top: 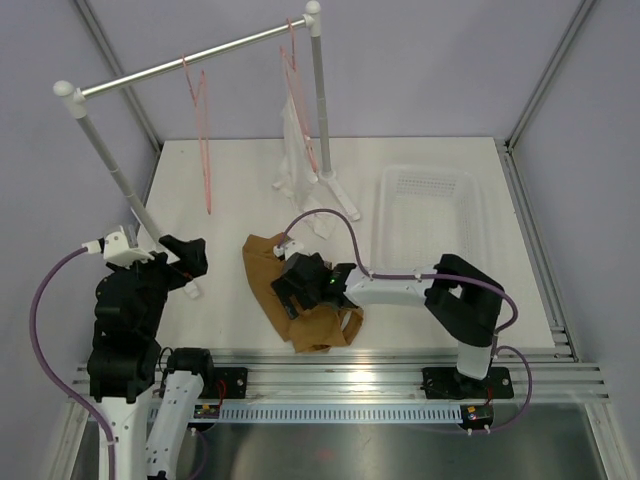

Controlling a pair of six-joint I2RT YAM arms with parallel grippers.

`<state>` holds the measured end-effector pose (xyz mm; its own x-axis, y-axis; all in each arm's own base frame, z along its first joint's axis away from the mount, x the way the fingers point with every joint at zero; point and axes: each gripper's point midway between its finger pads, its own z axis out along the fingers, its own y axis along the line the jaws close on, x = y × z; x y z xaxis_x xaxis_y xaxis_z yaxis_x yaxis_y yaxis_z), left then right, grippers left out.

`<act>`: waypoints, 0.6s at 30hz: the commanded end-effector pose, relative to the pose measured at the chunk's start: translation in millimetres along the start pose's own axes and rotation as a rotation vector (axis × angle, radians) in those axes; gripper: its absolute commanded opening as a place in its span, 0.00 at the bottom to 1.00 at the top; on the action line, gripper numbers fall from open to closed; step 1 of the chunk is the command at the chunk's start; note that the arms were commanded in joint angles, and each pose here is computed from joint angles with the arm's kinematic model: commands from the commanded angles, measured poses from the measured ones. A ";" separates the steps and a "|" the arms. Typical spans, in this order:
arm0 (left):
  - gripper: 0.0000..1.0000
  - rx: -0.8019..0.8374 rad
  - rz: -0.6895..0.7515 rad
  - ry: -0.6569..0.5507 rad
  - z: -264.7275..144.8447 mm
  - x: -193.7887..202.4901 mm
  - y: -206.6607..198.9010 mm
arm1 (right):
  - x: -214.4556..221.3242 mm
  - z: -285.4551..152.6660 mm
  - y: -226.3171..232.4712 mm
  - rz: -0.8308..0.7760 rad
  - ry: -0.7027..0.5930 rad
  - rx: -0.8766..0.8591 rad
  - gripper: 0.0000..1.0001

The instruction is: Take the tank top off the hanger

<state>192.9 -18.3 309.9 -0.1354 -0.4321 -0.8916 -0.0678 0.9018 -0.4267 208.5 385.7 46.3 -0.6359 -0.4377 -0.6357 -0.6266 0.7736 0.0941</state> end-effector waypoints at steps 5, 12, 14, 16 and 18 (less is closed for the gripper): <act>0.99 -0.090 0.078 0.011 13.2 13.9 24.8 | 22.8 35.9 1.8 -0.131 0.064 0.127 0.92; 0.99 -0.084 0.073 0.025 13.9 17.7 24.2 | 4.0 4.3 11.2 -0.093 0.015 0.078 0.00; 0.99 -0.090 0.071 0.015 12.7 16.5 25.4 | -30.1 -33.7 15.0 -0.064 -0.089 0.040 0.00; 0.99 -0.092 0.067 0.006 10.7 15.8 26.2 | -64.0 -80.8 13.9 -0.037 -0.206 0.011 0.00; 0.99 -0.091 0.065 -0.001 9.8 15.1 26.1 | -87.8 -114.3 4.2 -0.020 -0.296 0.036 0.00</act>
<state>197.6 -5.8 269.3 -0.2102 -0.3806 -0.9005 -0.1532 0.9225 -0.3542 196.2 379.3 83.3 -0.5681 -0.4825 -0.6666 -0.6510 0.7591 0.0053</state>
